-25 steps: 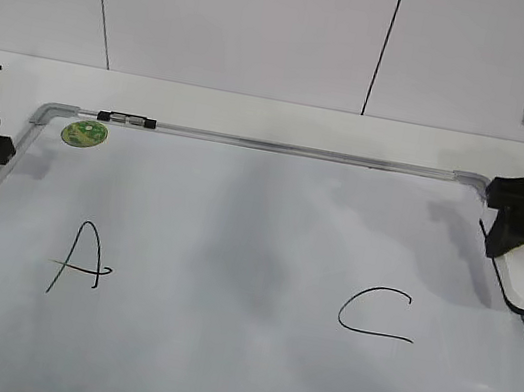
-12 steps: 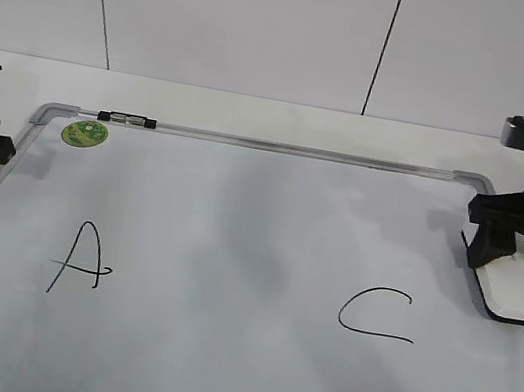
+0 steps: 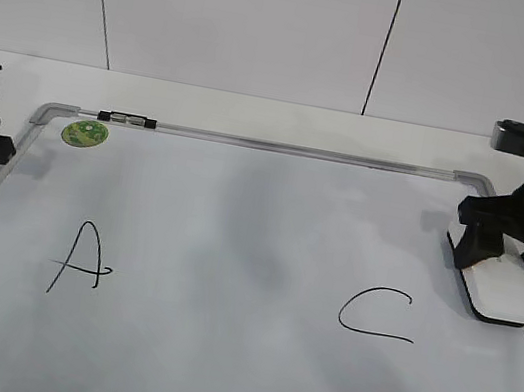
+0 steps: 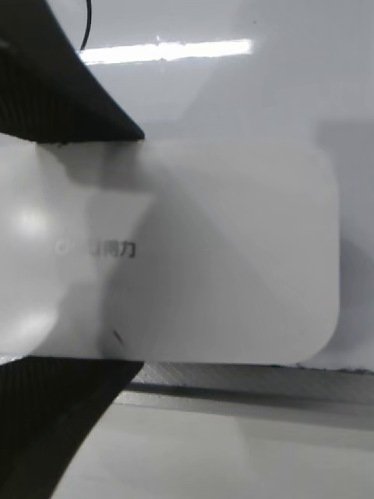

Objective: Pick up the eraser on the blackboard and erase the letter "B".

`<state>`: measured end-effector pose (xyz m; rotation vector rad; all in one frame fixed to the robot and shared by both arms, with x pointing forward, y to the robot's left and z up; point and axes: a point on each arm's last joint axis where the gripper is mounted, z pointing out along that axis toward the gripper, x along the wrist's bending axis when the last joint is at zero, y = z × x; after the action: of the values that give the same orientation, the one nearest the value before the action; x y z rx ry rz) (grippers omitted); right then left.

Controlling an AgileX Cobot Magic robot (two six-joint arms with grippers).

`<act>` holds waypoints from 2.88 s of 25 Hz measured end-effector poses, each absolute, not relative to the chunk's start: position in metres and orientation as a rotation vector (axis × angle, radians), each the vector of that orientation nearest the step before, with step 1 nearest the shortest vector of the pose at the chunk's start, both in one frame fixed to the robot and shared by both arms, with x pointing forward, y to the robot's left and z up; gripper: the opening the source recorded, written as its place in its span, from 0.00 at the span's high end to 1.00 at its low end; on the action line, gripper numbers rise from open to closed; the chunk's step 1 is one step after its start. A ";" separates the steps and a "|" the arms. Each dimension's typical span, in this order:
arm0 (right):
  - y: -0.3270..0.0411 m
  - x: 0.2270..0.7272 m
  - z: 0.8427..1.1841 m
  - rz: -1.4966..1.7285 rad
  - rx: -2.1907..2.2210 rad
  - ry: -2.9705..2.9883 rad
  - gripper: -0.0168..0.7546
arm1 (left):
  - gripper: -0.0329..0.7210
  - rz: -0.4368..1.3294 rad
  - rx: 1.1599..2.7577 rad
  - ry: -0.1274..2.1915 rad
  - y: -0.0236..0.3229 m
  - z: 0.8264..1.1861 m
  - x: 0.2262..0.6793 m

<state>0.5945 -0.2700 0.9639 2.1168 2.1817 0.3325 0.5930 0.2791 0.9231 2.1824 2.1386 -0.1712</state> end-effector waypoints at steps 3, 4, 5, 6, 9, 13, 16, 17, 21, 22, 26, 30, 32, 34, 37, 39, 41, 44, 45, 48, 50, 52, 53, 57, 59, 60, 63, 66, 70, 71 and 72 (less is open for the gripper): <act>-0.270 0.595 0.964 0.334 2.117 2.182 0.28 | 0.92 -0.171 2.182 2.139 0.279 0.923 0.593; -0.270 0.594 0.964 0.331 2.116 2.185 0.28 | 0.92 -0.171 2.182 2.139 0.279 0.923 0.593; -0.270 0.594 0.964 0.328 2.118 2.188 0.28 | 0.92 -0.171 2.182 2.139 0.279 0.923 0.593; -0.270 0.594 0.964 0.326 2.119 2.189 0.28 | 0.92 -0.171 2.182 2.139 0.279 0.923 0.593; -0.270 0.594 0.964 0.326 2.119 2.189 0.28 | 0.92 -0.171 2.182 2.139 0.279 0.923 0.593; -0.270 0.594 0.964 0.324 2.120 2.190 0.28 | 0.92 -0.171 2.182 2.139 0.279 0.923 0.593; -0.270 0.594 0.964 0.324 2.120 2.190 0.28 | 0.92 -0.171 2.182 2.139 0.279 0.923 0.593; -0.270 0.594 0.964 0.324 2.120 2.190 0.28 | 0.92 -0.171 2.182 2.139 0.279 0.923 0.593; -0.270 0.594 0.964 0.324 2.118 2.192 0.28 | 0.92 -0.171 2.182 2.139 0.279 0.923 0.593; -0.270 0.594 0.964 0.324 2.118 2.192 0.28 | 0.92 -0.171 2.182 2.139 0.279 0.923 0.593; -0.270 0.594 0.964 0.324 2.118 2.192 0.28 | 0.91 -0.171 2.182 2.139 0.279 0.923 0.593; -0.271 0.594 0.964 0.321 2.114 2.193 0.28 | 0.91 -0.171 2.182 2.139 0.279 0.923 0.593; -0.271 0.594 0.964 0.321 2.115 2.193 0.28 | 0.91 -0.171 2.182 2.139 0.279 0.923 0.593; -0.271 0.594 0.964 0.321 2.115 2.193 0.28 | 0.91 -0.171 2.182 2.139 0.279 0.923 0.593; -0.272 0.594 0.964 0.306 2.098 2.198 0.28 | 0.91 -0.171 2.182 2.139 0.279 0.923 0.593; -0.273 0.594 0.964 0.296 2.087 2.201 0.28 | 0.91 -0.171 2.184 2.137 0.279 0.923 0.593; -0.273 0.594 0.964 0.291 2.082 2.202 0.28 | 0.91 -0.171 2.184 2.137 0.279 0.923 0.593; -0.273 0.593 0.963 0.288 2.083 2.204 0.28 | 0.91 -0.171 2.184 2.137 0.279 0.923 0.593; -0.273 0.593 0.963 0.288 2.083 2.204 0.28 | 0.91 -0.171 2.184 2.137 0.279 0.923 0.593; -0.273 0.593 0.963 0.288 2.083 2.204 0.28 | 0.91 -0.171 2.184 2.137 0.279 0.923 0.593; -0.273 0.593 0.963 0.288 2.083 2.204 0.28 | 0.91 -0.171 2.184 2.137 0.279 0.923 0.593; -0.273 0.593 0.963 0.285 2.082 2.206 0.28 | 0.91 -0.171 2.184 2.137 0.279 0.923 0.593; -0.273 0.593 0.963 0.285 2.082 2.206 0.28 | 0.91 -0.171 2.184 2.137 0.279 0.923 0.593; -0.273 0.593 0.963 0.285 2.082 2.206 0.28 | 0.91 -0.171 2.184 2.137 0.279 0.923 0.593; -0.273 0.593 0.963 0.285 2.085 2.206 0.28 | 0.91 -0.171 2.184 2.137 0.279 0.923 0.593; -0.273 0.593 0.963 0.285 2.088 2.207 0.27 | 0.91 -0.171 2.184 2.137 0.279 0.923 0.593; -0.272 0.592 0.963 0.277 2.101 2.214 0.19 | 0.91 -0.171 2.184 2.137 0.279 0.923 0.593; -0.272 0.591 0.963 0.272 2.106 2.217 0.13 | 0.91 -0.171 2.184 2.137 0.279 0.923 0.593; -0.272 0.593 0.971 0.255 2.113 2.233 0.12 | 0.91 -0.171 2.184 2.137 0.279 0.923 0.593; -0.272 0.595 0.975 0.253 2.110 2.236 0.12 | 0.91 -0.171 2.184 2.137 0.279 0.923 0.593; -0.272 0.598 0.982 0.256 2.104 2.237 0.12 | 0.91 -0.171 2.184 2.137 0.279 0.923 0.593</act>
<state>0.5979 -0.2717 0.9820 2.1039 2.2367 0.2558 0.5930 0.2791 0.9231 2.1837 2.1372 -0.1711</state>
